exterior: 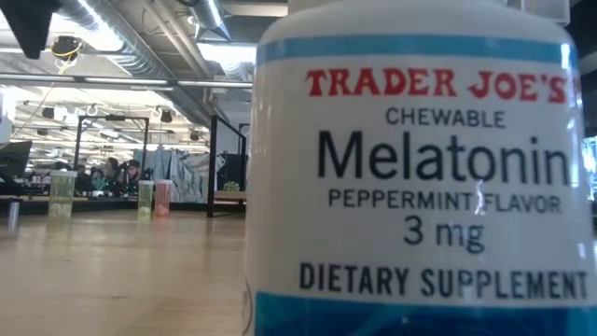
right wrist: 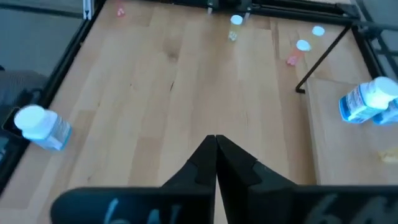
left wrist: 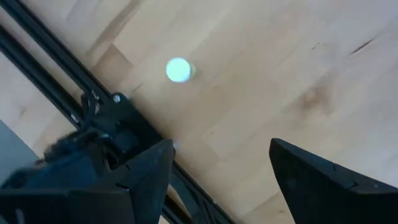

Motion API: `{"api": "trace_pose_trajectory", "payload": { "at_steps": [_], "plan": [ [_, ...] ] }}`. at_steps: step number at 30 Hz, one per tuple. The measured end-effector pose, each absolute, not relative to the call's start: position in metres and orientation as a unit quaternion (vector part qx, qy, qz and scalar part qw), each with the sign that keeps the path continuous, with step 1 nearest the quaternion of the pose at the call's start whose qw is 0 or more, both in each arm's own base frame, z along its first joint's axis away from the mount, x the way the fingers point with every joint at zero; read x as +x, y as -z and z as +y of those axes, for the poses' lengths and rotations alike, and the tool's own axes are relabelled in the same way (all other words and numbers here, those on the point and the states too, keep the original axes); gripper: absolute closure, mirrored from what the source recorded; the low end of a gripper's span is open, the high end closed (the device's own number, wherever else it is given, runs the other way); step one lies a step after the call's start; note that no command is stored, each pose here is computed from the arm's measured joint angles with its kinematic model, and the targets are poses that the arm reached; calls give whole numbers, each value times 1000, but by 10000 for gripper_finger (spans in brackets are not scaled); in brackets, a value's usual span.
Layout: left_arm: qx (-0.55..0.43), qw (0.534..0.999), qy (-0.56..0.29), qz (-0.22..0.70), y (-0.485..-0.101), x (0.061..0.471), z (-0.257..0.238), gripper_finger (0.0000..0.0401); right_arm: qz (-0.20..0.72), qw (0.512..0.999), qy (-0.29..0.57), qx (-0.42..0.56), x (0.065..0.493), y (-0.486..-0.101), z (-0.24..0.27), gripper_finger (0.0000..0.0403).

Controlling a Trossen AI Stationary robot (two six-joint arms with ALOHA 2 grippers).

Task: Pick and place medicine bottles onto shelf by color
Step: Put the bottom yellow pill bottle on the shelf aligned with the other yellow pill bottle

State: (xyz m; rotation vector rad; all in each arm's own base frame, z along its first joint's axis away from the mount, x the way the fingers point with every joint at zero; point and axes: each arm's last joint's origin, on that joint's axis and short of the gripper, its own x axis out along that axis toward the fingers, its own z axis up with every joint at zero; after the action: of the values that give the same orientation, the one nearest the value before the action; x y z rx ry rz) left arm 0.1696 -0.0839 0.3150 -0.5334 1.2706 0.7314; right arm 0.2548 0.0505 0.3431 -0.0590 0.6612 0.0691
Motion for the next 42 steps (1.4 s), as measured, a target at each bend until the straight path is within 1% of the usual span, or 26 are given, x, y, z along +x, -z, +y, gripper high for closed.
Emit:
{"api": "trace_pose_trajectory", "payload": {
  "at_steps": [5, 9, 13, 18, 24, 26, 33, 42],
  "plan": [
    [-223, 714, -333, 574, -308, 175, -75, 138, 325, 945, -26, -6, 255, -343, 50, 388],
    [-211, 697, -323, 604, -286, 178, -67, 138, 325, 945, -26, -6, 255, -343, 51, 388],
    [-205, 694, -320, 611, -266, 181, -61, 138, 325, 945, -26, -7, 255, -343, 50, 388],
    [-215, 686, -334, 610, -242, 185, -48, 138, 325, 945, -27, -7, 255, -343, 51, 388],
    [-217, 657, -367, 622, -219, 179, -33, 138, 325, 945, -27, -8, 255, -343, 51, 388],
    [-218, 657, -366, 623, -212, 179, -29, 138, 325, 945, -27, -8, 255, -343, 51, 388],
    [-228, 664, -352, 619, -201, 182, -19, 138, 325, 945, -27, -10, 255, -343, 51, 388],
    [-240, 647, -378, 618, -193, 178, -7, 138, 325, 945, -27, -10, 255, -343, 51, 388]
  ]
}}
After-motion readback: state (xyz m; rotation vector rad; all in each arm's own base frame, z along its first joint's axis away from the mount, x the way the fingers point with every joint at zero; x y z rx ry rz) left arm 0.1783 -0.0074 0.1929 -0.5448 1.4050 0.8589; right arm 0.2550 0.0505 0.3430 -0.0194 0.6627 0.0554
